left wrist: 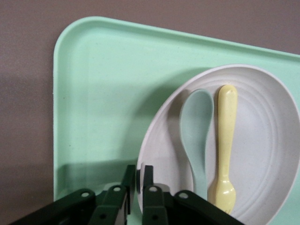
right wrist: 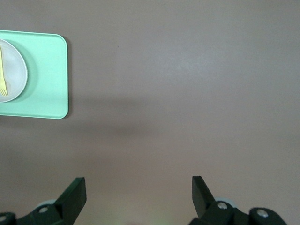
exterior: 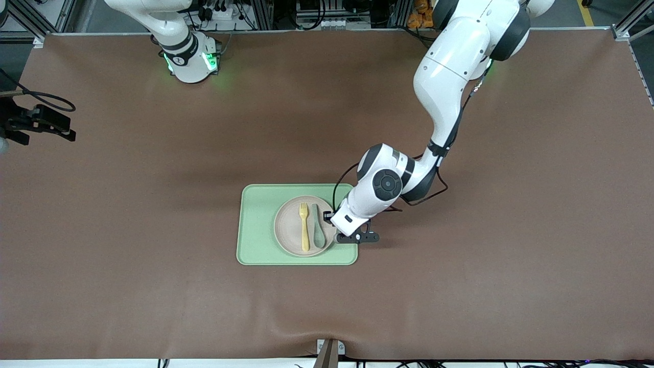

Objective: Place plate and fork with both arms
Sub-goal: 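Open the left gripper and lift it away from the plate, then move the right gripper over the plate while the left gripper retracts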

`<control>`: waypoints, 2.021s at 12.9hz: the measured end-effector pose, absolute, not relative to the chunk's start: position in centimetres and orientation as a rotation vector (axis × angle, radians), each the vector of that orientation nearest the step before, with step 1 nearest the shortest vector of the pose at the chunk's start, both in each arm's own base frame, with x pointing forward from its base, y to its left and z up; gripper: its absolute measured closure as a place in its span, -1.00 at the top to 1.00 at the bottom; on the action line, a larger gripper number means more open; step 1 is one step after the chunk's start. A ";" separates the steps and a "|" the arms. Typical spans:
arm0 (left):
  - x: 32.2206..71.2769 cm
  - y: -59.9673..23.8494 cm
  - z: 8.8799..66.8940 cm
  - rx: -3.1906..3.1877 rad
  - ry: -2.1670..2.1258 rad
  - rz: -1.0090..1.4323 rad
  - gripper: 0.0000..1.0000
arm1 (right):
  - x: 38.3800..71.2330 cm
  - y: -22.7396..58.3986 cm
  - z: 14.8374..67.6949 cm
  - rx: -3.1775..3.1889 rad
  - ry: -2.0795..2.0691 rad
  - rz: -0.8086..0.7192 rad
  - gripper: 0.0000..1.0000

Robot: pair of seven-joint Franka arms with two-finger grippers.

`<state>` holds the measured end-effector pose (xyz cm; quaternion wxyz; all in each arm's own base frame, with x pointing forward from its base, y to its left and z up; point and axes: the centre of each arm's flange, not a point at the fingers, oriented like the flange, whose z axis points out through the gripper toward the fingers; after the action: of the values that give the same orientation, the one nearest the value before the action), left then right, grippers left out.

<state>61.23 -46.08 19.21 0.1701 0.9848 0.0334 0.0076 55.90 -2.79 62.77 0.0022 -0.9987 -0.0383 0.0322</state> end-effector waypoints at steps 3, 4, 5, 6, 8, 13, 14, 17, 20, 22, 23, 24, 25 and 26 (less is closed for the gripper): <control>61.5 -46.2 19.8 2.790 0.095 0.036 0.10 | 55.9 -2.6 62.7 -3.133 -0.126 0.102 1.00; 61.8 -46.3 20.5 2.783 0.097 0.052 0.32 | 55.9 -2.5 62.7 -3.133 -0.127 0.101 1.00; 62.3 -46.3 21.7 2.771 0.099 0.076 0.50 | 55.9 -2.5 62.7 -3.133 -0.128 0.101 1.00; 62.9 -46.1 23.5 2.755 0.103 0.108 0.71 | 55.9 -2.5 62.7 -3.133 -0.128 0.101 1.00; 64.4 -44.3 27.5 2.753 0.124 0.124 1.00 | 56.0 -2.5 62.7 -3.133 -0.130 0.101 1.00; 68.1 -36.1 36.5 2.893 0.091 0.251 1.00 | 56.5 -0.6 61.6 -3.111 -0.178 0.130 1.00; 68.8 -34.4 37.2 2.906 0.074 0.267 1.00 | 56.7 0.8 61.2 -3.105 -0.215 0.141 1.00; 71.5 -28.0 37.2 2.935 -0.020 0.303 1.00 | 57.3 5.4 58.7 -3.068 -0.326 0.222 1.00; 73.2 -22.3 36.6 2.962 -0.087 0.290 1.00 | 59.7 11.2 50.9 -3.017 -0.442 0.382 1.00; 73.7 -19.3 36.2 2.975 -0.098 0.253 1.00 | 61.1 14.5 47.6 -3.011 -0.503 0.360 1.00; 73.9 -17.9 36.2 2.974 -0.099 0.221 1.00 | 61.5 15.7 46.5 -3.009 -0.524 0.340 1.00; 73.9 -16.5 36.5 2.969 -0.098 0.185 1.00 | 62.0 16.8 45.4 -3.009 -0.542 0.317 1.00; 73.8 -15.0 37.4 2.970 -0.098 0.156 1.00 | 62.6 17.9 44.0 -3.009 -0.560 0.286 1.00; 73.5 -13.5 39.0 2.984 -0.099 0.133 1.00 | 63.2 19.1 42.3 -3.010 -0.578 0.255 1.00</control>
<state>73.52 -13.55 38.97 0.0766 0.9955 -0.0331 0.0444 63.19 19.07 42.30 0.0329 -0.9782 -0.1877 0.0828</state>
